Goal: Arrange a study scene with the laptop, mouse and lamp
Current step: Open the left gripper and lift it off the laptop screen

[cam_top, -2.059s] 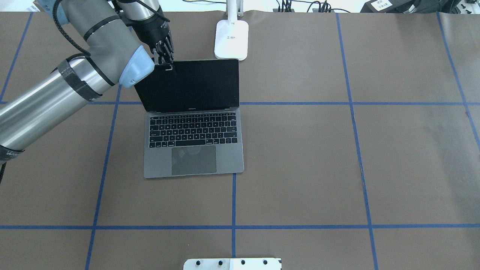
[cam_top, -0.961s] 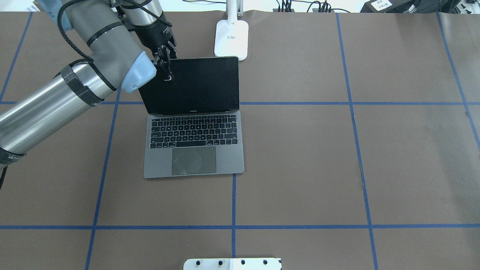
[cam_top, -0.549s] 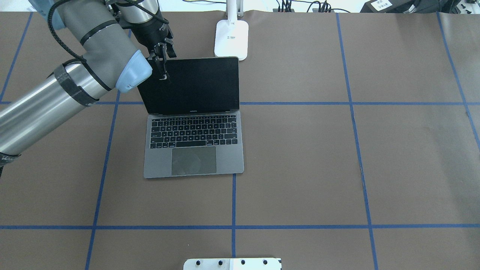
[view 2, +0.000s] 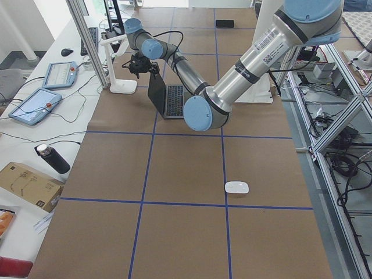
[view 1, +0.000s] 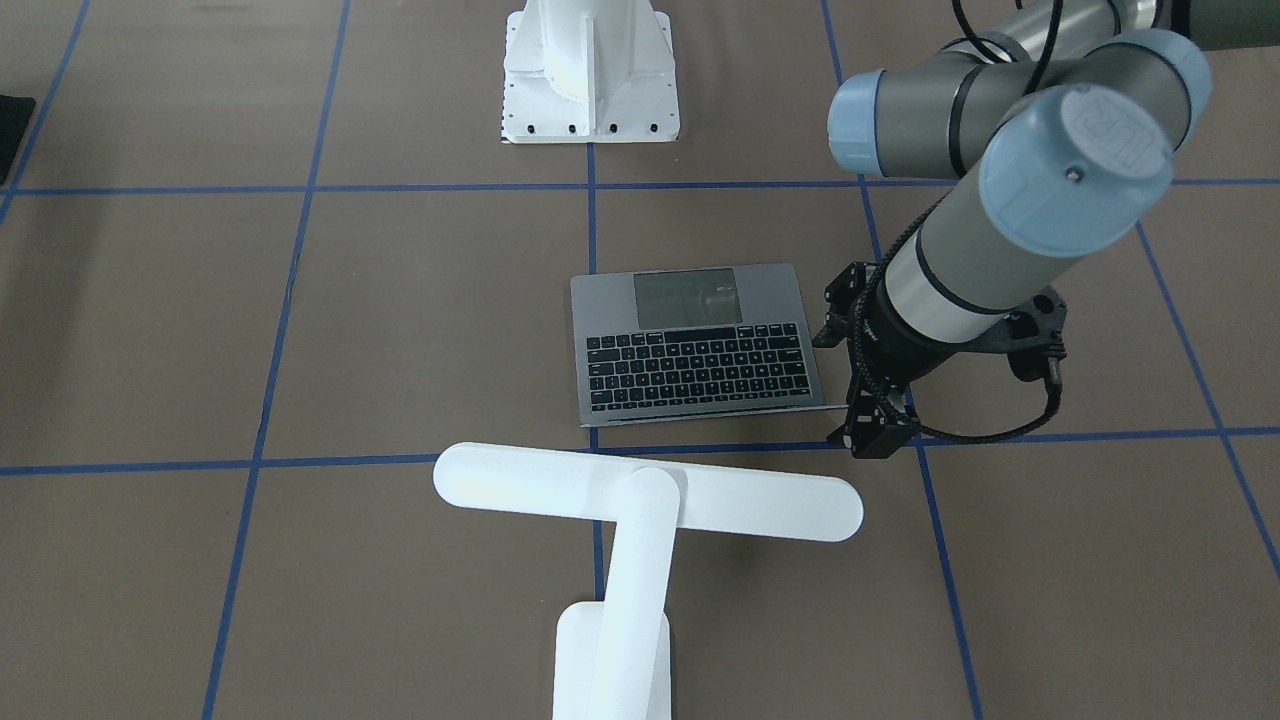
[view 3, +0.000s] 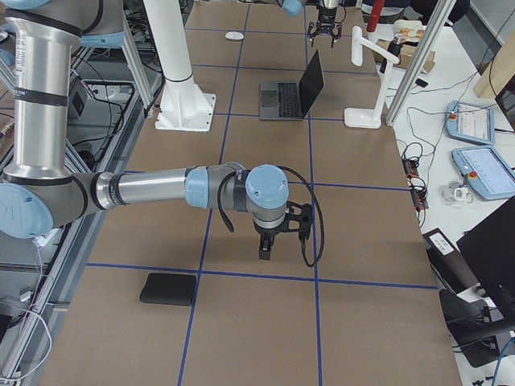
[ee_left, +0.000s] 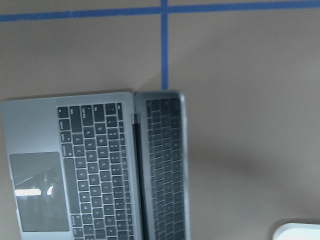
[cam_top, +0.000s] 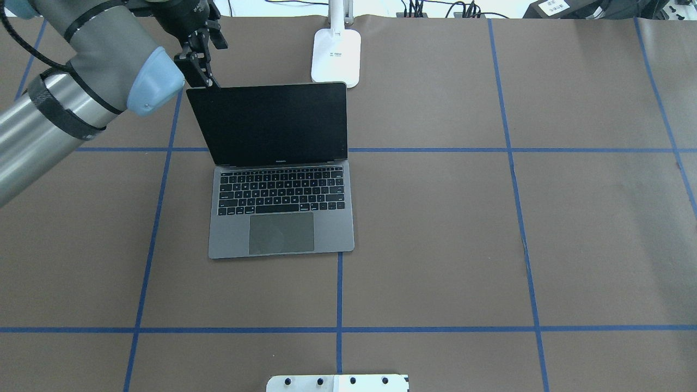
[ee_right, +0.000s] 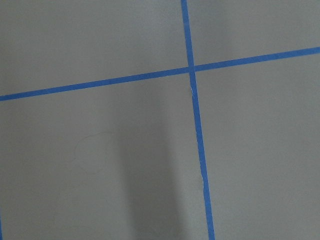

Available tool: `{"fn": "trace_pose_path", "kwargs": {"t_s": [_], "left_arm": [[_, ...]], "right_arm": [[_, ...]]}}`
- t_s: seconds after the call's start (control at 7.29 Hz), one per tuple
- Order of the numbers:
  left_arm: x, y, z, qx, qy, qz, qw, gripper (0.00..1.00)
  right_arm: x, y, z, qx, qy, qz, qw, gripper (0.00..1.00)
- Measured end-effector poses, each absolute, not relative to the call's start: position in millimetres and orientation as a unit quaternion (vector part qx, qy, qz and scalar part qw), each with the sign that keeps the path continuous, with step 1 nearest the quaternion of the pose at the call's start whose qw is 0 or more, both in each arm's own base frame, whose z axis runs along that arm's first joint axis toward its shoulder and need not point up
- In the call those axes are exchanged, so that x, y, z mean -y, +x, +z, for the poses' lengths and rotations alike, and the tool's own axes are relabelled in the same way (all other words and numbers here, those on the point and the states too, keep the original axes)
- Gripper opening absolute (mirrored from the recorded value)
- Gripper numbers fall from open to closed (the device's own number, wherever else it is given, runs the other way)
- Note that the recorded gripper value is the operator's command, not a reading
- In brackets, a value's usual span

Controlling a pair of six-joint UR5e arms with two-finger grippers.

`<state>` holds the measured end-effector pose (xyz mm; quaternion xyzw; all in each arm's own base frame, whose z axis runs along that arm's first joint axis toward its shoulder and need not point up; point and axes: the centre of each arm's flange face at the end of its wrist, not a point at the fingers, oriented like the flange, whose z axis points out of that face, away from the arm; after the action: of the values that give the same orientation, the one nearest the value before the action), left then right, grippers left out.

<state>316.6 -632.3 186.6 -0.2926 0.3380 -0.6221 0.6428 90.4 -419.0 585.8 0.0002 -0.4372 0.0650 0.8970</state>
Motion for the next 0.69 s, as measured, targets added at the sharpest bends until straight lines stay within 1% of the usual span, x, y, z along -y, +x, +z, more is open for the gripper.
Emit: {"fn": "trace_pose_path", "kwargs": {"t_s": [0.27,0.69], "left_arm": [[594,273,211,-0.379,-0.24,-0.57,0.689,1.0],[566,248,240,-0.41,-0.169,-0.455,0.773,1.0]], "right_arm": [[421,91,582,0.437,0.003,0.064,0.897,1.0],[432,86,562,0.437,-0.001,0.077,0.896,1.0]]}}
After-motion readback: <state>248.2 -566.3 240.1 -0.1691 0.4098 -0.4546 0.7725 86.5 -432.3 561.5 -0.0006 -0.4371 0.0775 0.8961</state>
